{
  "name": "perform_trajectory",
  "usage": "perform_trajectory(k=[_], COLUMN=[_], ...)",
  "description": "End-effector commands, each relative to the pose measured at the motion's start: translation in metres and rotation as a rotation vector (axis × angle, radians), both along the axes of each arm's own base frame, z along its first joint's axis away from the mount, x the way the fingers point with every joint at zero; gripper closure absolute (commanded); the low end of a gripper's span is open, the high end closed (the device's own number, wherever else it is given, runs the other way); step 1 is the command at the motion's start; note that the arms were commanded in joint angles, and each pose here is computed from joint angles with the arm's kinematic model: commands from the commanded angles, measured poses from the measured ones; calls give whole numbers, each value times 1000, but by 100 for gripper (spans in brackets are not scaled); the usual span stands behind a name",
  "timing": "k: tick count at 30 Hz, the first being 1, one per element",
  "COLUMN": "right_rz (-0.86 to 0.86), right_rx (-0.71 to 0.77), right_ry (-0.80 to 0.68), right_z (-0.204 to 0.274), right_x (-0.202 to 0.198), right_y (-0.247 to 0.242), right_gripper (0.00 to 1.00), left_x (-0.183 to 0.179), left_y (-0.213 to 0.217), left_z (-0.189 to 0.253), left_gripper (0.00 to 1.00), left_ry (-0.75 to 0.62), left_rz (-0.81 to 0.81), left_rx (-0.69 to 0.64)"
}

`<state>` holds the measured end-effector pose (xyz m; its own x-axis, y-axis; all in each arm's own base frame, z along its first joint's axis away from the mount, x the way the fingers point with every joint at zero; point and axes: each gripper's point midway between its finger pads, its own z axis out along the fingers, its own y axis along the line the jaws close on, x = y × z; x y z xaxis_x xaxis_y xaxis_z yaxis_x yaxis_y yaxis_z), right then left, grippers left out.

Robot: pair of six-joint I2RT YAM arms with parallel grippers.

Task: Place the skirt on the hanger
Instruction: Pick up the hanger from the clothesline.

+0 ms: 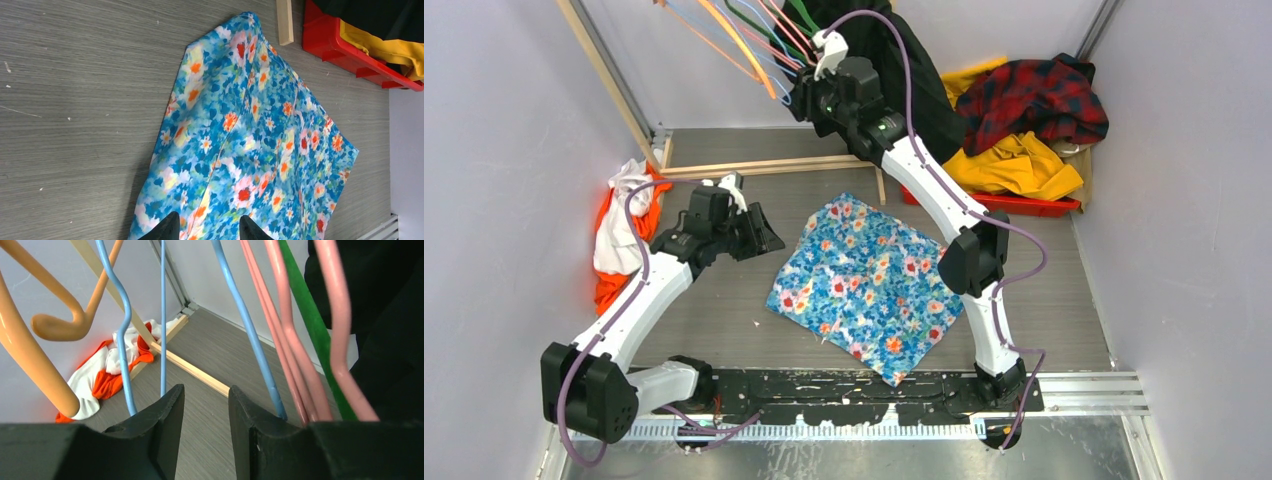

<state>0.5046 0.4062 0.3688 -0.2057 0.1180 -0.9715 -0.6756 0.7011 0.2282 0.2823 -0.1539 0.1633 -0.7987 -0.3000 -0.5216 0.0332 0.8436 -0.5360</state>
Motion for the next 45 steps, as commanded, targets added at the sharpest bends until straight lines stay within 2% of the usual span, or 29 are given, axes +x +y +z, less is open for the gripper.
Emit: perform_trajectory(k=[1, 14, 29, 45], right_rz=[45, 94, 97, 41], right_rx=[25, 4, 18, 52], right_ry=[-100, -117, -128, -182], right_z=[52, 47, 51, 78], right_x=[-24, -35, -37, -30], right_y=[-10, -10, -10, -16], right_gripper=[56, 48, 47, 47], left_x=[9, 11, 11, 12], left_y=[-4, -7, -7, -7], left_z=[10, 7, 6, 7], left_gripper=[53, 54, 54, 54], left_ry=[-59, -55, -53, -56], left_rz=[-18, -21, -23, -24], left_rx=[-24, -35, -39, -36])
